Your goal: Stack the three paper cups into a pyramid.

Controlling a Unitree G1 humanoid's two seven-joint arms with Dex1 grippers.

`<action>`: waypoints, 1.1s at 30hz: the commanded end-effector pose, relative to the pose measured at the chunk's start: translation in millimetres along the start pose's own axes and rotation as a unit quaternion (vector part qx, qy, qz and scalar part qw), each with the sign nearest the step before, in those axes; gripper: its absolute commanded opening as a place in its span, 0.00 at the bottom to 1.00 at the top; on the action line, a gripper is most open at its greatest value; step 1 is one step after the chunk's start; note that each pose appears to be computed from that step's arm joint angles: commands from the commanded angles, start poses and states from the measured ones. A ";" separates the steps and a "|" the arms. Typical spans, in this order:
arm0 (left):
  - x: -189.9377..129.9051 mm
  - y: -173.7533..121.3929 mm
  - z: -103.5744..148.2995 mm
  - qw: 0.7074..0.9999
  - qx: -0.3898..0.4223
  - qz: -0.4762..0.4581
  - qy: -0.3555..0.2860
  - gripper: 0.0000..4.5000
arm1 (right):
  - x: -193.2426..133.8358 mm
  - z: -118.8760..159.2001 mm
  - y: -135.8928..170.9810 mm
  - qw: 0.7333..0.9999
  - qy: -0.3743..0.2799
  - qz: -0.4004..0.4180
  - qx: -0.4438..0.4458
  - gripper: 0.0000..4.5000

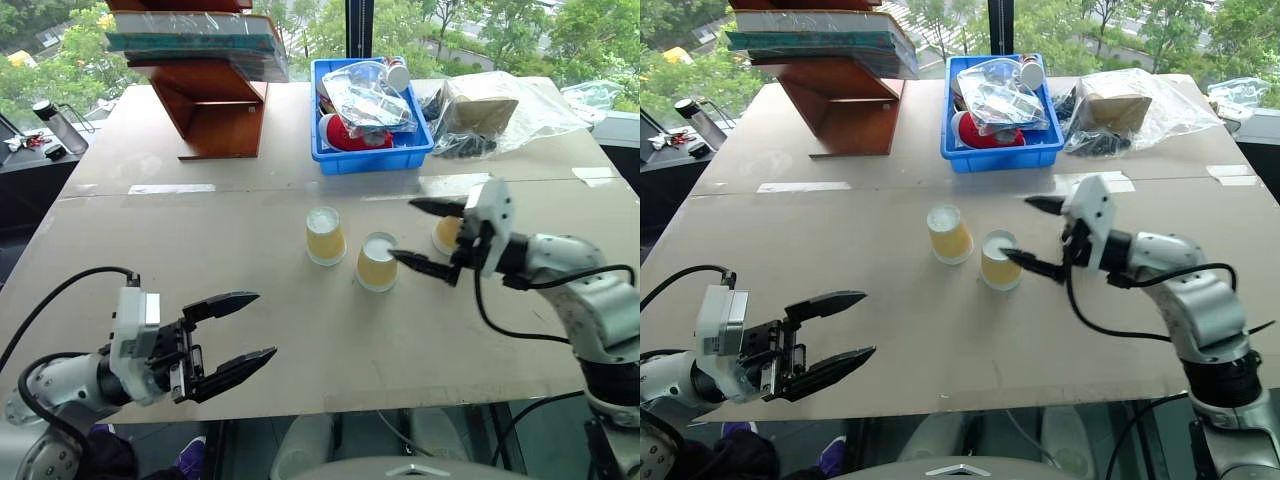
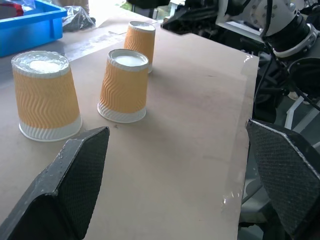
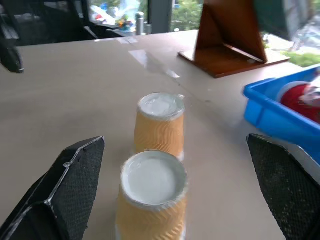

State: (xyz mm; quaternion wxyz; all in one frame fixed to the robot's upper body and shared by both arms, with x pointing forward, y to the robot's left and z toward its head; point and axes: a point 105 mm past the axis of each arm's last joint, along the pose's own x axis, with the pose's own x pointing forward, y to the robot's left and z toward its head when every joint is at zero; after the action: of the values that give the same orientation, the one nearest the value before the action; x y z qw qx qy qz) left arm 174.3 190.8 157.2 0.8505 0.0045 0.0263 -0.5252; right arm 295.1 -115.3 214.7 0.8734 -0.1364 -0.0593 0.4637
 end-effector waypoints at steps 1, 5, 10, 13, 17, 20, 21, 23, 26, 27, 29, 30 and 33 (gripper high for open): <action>3.6 -0.8 0.2 1.000 0.005 -0.009 -0.010 1.00 | -18.6 -4.6 -37.8 0.993 0.037 -0.111 -0.032 1.00; 7.6 -0.8 -1.3 1.000 0.002 -0.021 -0.011 1.00 | -21.1 -22.6 -49.0 0.988 0.065 -0.141 -0.017 1.00; 8.1 2.1 -0.8 1.000 0.005 -0.023 -0.010 1.00 | -16.6 -41.0 -55.8 0.982 0.080 -0.171 0.016 1.00; 8.3 1.4 -0.6 1.000 0.006 -0.023 -0.010 1.00 | -14.0 -47.2 -59.9 0.978 0.077 -0.188 0.037 1.00; 7.0 -0.8 0.0 1.000 0.005 -0.019 -0.010 1.00 | -17.0 -59.5 -64.6 0.974 0.095 -0.201 0.048 1.00; 4.9 -2.6 -1.4 1.000 0.001 -0.015 -0.009 1.00 | -17.7 -67.3 -66.2 0.973 0.105 -0.202 0.041 1.00; 4.3 -3.4 -1.8 1.000 0.000 -0.015 -0.009 1.00 | -16.9 -67.9 -66.6 0.973 0.101 -0.202 0.046 1.00; 3.4 -4.3 -2.5 1.000 -0.002 -0.013 -0.008 1.00 | -14.9 -67.2 -67.5 0.973 0.092 -0.204 0.053 1.00; 2.5 -4.4 -2.6 1.000 -0.004 -0.008 -0.010 1.00 | -12.5 -66.0 -68.1 0.974 0.085 -0.203 0.054 0.94; 2.2 -4.1 -2.5 1.000 -0.005 -0.005 -0.011 1.00 | -11.7 -65.2 -67.9 0.974 0.081 -0.202 0.058 0.88; 1.5 -3.5 -2.1 1.000 -0.006 -0.002 -0.014 1.00 | -10.8 -64.2 -67.0 0.975 0.076 -0.200 0.064 0.81; 1.4 -3.4 -2.1 1.000 -0.006 -0.001 -0.014 1.00 | -10.7 -64.1 -66.6 0.975 0.074 -0.199 0.068 0.81; 1.3 -3.7 -2.4 1.000 -0.007 -0.002 -0.014 1.00 | -12.2 -65.0 -66.2 0.975 0.076 -0.199 0.068 0.81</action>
State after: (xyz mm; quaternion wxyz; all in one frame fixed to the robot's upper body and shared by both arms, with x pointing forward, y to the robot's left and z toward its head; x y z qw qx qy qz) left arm 173.4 188.9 144.8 0.8507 -0.0180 0.0407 -0.5238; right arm 356.8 -172.3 155.6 0.9572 -0.0928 0.0435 0.2706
